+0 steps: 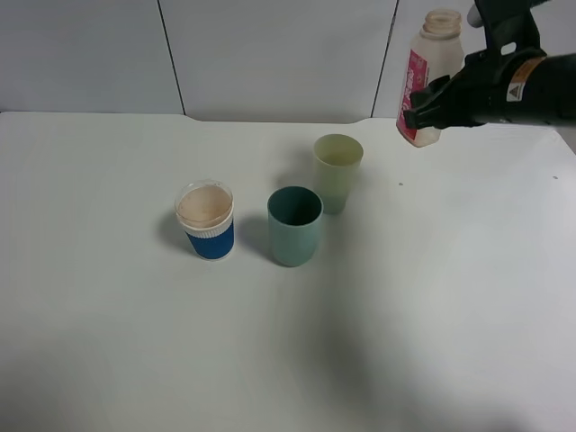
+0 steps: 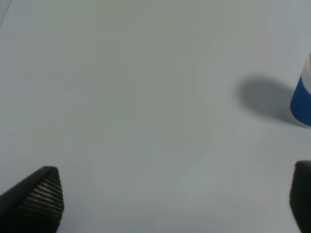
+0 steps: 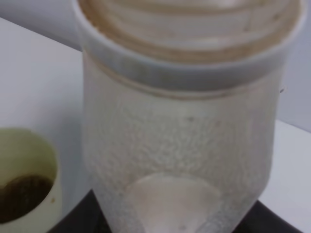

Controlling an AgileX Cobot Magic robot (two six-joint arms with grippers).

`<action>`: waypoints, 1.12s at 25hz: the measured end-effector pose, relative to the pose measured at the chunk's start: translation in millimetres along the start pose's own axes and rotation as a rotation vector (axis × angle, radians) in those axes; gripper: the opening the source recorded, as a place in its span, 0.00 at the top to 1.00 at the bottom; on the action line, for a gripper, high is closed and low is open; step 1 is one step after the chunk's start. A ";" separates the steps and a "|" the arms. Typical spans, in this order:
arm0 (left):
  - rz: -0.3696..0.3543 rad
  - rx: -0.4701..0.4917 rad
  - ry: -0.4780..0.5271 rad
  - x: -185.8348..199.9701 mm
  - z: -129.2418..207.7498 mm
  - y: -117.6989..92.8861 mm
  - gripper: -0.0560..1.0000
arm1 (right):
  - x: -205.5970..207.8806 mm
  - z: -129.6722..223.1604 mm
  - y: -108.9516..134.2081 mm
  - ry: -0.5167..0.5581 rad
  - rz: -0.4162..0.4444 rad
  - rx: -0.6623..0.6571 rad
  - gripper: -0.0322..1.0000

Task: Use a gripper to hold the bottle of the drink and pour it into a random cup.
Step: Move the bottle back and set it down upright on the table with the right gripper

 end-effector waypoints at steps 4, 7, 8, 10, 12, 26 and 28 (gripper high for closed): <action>0.000 0.000 0.000 0.0 0.0 0.0 0.07 | -0.5 13.2 0.4 -0.040 0.013 -0.069 0.62; 0.000 0.000 0.000 0.0 0.0 0.0 0.07 | -7.0 24.1 1.6 -0.018 0.017 -0.082 0.62; 0.000 0.000 0.000 0.0 0.0 0.0 0.07 | -10.2 28.0 3.0 -0.007 0.012 -0.077 0.62; 0.000 0.000 0.000 0.0 0.0 0.0 0.07 | -17.2 35.3 6.0 0.006 0.002 -0.081 0.62; 0.000 0.000 0.000 0.0 0.0 0.0 0.07 | -25.4 42.2 9.4 0.008 -0.008 -0.083 0.62; 0.000 0.000 0.000 0.0 0.0 0.0 0.07 | -61.6 88.2 31.2 0.057 -0.069 -0.064 0.62; 0.000 0.000 0.000 0.0 0.0 0.0 0.07 | -62.2 89.7 31.8 0.061 -0.072 -0.053 0.62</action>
Point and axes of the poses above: a point on each arm's last joint axis where the gripper is mounted, x pointing back along that axis away from the gripper, y along the wrist's bending axis when the last joint is at zero, z = x × y, the point moved 6 cm from there along -x, pointing out along that axis toward the gripper, and after that the axes turned 10 degrees about x, right-handed, at the moved point
